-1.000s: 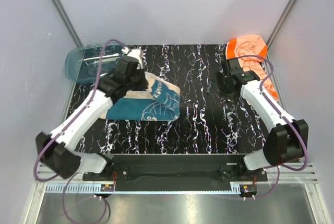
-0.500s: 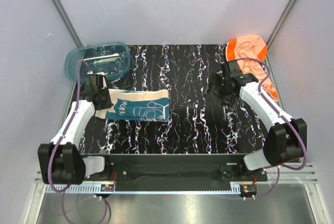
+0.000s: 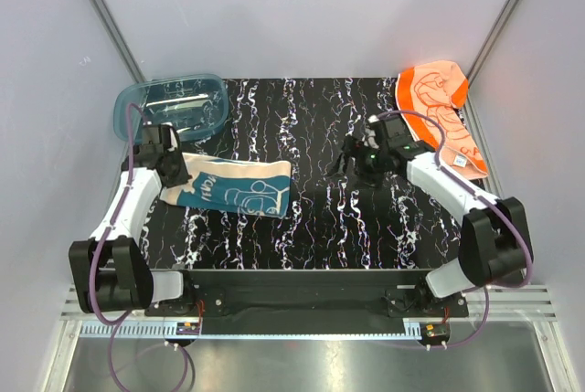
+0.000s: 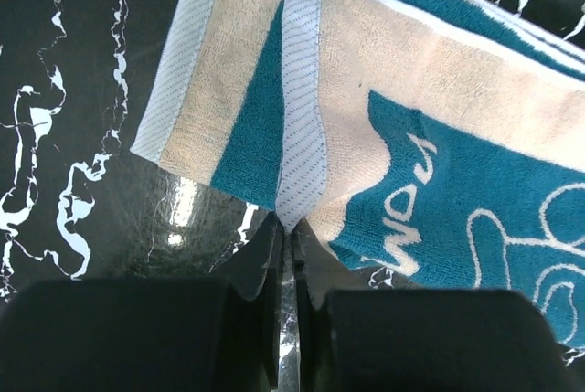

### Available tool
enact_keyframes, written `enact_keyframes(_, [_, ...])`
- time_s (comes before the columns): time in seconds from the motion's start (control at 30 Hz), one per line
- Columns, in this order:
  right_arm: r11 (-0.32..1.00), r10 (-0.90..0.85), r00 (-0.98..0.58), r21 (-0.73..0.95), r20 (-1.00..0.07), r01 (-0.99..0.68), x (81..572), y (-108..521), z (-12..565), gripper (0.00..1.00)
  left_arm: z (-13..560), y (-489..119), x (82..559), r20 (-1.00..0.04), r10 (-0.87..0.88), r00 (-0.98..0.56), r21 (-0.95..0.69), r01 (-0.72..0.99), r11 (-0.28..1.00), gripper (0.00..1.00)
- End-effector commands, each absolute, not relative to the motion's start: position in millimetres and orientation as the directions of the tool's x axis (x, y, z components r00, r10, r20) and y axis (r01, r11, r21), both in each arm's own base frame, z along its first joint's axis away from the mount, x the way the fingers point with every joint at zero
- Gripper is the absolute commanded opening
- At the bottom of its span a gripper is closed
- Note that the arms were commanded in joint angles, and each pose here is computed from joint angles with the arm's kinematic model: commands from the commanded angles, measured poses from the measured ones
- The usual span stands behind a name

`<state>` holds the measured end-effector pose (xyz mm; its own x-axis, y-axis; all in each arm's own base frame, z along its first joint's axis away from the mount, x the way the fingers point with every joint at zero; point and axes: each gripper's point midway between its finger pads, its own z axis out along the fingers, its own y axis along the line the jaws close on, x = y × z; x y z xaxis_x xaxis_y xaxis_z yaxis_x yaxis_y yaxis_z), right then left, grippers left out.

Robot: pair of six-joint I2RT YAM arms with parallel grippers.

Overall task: Roll the towels
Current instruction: Fold the towel

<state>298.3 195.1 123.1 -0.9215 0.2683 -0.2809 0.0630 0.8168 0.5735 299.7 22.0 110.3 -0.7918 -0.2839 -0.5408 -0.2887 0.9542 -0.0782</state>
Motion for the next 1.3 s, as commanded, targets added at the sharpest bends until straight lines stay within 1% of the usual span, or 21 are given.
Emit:
enact_keyframes(0.0, [0.708,0.183,-0.942,0.703,-0.282,-0.073,295,252,131,0.98,160,20,326,-0.685,-0.280,-0.672,-0.140,-0.256,0.956,0.03])
enact_keyframes(0.03, [0.688,0.177,-0.952,0.723,-0.250,-0.062,293,261,122,0.98,168,20,330,-0.714,-0.277,-0.643,-0.148,-0.248,0.957,0.03])
enact_keyframes(0.07, [0.646,0.157,-0.953,0.756,-0.259,-0.100,292,278,125,0.98,174,21,331,-0.729,-0.271,-0.629,-0.148,-0.241,0.959,0.05])
enact_keyframes(0.1, [0.635,0.162,-0.959,0.769,-0.233,-0.080,289,285,121,0.98,180,24,332,-0.739,-0.265,-0.620,-0.138,-0.246,0.959,0.05])
enact_keyframes(0.27, [0.609,0.089,-0.980,0.788,-0.177,-0.087,277,336,91,0.97,165,28,336,-0.698,-0.244,-0.673,-0.093,-0.252,0.963,0.06])
enact_keyframes(0.3, [0.611,0.094,-0.986,0.790,-0.140,-0.054,277,343,80,0.97,157,29,335,-0.682,-0.248,-0.688,-0.090,-0.257,0.962,0.06])
enact_keyframes(0.43, [0.570,0.092,-0.987,0.820,-0.129,-0.054,279,368,70,0.97,143,27,336,-0.671,-0.251,-0.698,-0.093,-0.256,0.962,0.06])
enact_keyframes(0.53, [0.571,0.066,-0.992,0.819,-0.111,-0.054,271,386,63,0.98,137,29,335,-0.658,-0.247,-0.711,-0.081,-0.259,0.962,0.06])
enact_keyframes(0.63, [0.583,0.055,-0.993,0.811,-0.101,-0.050,266,398,54,0.94,137,28,336,-0.659,-0.250,-0.709,-0.087,-0.258,0.962,0.05])
enact_keyframes(0.73, [0.586,0.064,-0.994,0.810,-0.085,-0.032,266,403,45,0.80,137,27,337,-0.658,-0.254,-0.709,-0.093,-0.259,0.961,0.05])
enact_keyframes(0.77, [0.586,0.068,-0.994,0.810,-0.081,-0.026,266,403,42,0.68,135,27,337,-0.655,-0.253,-0.712,-0.092,-0.257,0.962,0.05])
enact_keyframes(0.8, [0.589,0.074,-0.995,0.808,-0.072,-0.015,266,403,39,0.60,135,26,337,-0.653,-0.253,-0.714,-0.095,-0.254,0.962,0.05])
enact_keyframes(0.83, [0.597,0.076,-0.995,0.802,-0.066,-0.008,267,402,32,0.47,136,25,338,-0.657,-0.253,-0.710,-0.100,-0.251,0.963,0.05])
enact_keyframes(0.87, [0.607,0.088,-0.994,0.795,-0.068,-0.001,270,400,28,0.15,136,25,338,-0.658,-0.250,-0.710,-0.099,-0.247,0.964,0.04])
enact_keyframes(0.9, [0.618,0.097,-0.993,0.786,-0.063,0.010,273,397,22,0.01,136,19,338,-0.655,-0.246,-0.715,-0.116,-0.227,0.967,0.04])
enact_keyframes(1.07, [0.645,0.223,-0.974,0.756,-0.044,0.113,297,342,17,0.00,142,-11,345,-0.658,-0.163,-0.735,-0.102,-0.128,0.987,0.03])
enact_keyframes(1.1, [0.649,0.269,-0.961,0.748,-0.059,0.136,305,316,22,0.00,143,-23,348,-0.657,-0.135,-0.742,-0.096,-0.095,0.991,0.02])
enact_keyframes(1.17, [0.677,0.310,-0.949,0.713,-0.051,0.183,304,283,22,0.00,143,-37,348,-0.649,-0.121,-0.751,-0.102,-0.072,0.992,0.01])
enact_keyframes(1.2, [0.691,0.328,-0.941,0.700,-0.079,0.182,304,261,30,0.00,144,-51,349,-0.648,-0.102,-0.755,-0.110,-0.040,0.993,0.01])
enact_keyframes(1.23, [0.720,0.334,-0.941,0.660,-0.058,0.215,293,245,28,0.00,144,-59,349,-0.646,-0.099,-0.757,-0.120,-0.027,0.992,0.01])
enact_keyframes(1.27, [0.747,0.347,-0.930,0.636,-0.121,0.195,296,227,38,0.00,144,-77,349,-0.644,-0.091,-0.760,-0.146,0.006,0.989,0.01])
